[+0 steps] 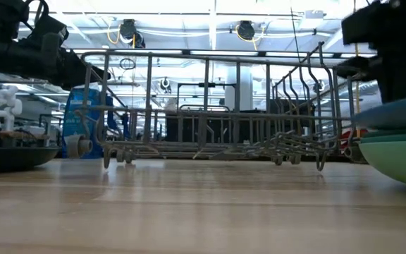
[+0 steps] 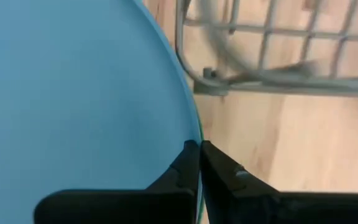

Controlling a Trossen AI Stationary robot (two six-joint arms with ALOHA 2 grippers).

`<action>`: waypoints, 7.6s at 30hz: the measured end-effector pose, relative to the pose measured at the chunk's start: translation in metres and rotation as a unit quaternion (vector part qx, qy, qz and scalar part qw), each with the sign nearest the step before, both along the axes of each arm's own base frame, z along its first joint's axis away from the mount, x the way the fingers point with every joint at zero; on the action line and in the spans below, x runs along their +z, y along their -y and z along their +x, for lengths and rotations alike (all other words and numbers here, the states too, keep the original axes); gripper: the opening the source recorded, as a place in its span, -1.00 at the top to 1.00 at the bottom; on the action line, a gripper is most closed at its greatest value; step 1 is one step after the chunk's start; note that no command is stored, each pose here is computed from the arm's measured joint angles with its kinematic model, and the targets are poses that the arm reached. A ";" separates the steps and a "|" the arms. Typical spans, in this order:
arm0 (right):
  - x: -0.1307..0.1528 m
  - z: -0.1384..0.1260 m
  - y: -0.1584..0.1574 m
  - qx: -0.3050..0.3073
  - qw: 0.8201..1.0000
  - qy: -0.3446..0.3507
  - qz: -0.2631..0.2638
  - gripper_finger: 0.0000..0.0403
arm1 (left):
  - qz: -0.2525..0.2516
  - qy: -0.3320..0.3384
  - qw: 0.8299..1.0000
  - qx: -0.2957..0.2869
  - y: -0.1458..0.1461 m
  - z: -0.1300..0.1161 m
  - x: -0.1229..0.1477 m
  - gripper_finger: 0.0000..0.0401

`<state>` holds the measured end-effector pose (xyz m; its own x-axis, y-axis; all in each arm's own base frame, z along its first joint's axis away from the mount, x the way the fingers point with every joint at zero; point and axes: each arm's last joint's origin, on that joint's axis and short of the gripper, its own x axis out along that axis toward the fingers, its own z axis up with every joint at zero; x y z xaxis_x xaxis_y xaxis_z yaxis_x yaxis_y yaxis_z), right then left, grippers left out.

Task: Sort dishes
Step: Put the blue plate into the gray dish rack

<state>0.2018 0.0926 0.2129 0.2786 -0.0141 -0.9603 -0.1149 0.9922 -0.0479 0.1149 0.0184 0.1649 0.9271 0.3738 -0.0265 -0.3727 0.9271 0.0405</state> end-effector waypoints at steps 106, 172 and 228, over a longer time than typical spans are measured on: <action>0.103 -0.004 0.032 -0.041 0.996 -0.066 -0.035 1.00 | -0.100 0.094 0.986 -0.098 0.005 0.001 0.012 0.93; 0.058 0.033 -0.043 -0.281 0.943 -0.040 0.172 -0.14 | -0.130 0.098 0.983 -0.082 0.004 0.008 0.010 0.93; 0.144 0.040 -0.055 -0.323 0.936 -0.099 0.096 0.99 | -0.129 0.100 0.983 -0.082 0.004 0.008 0.011 0.93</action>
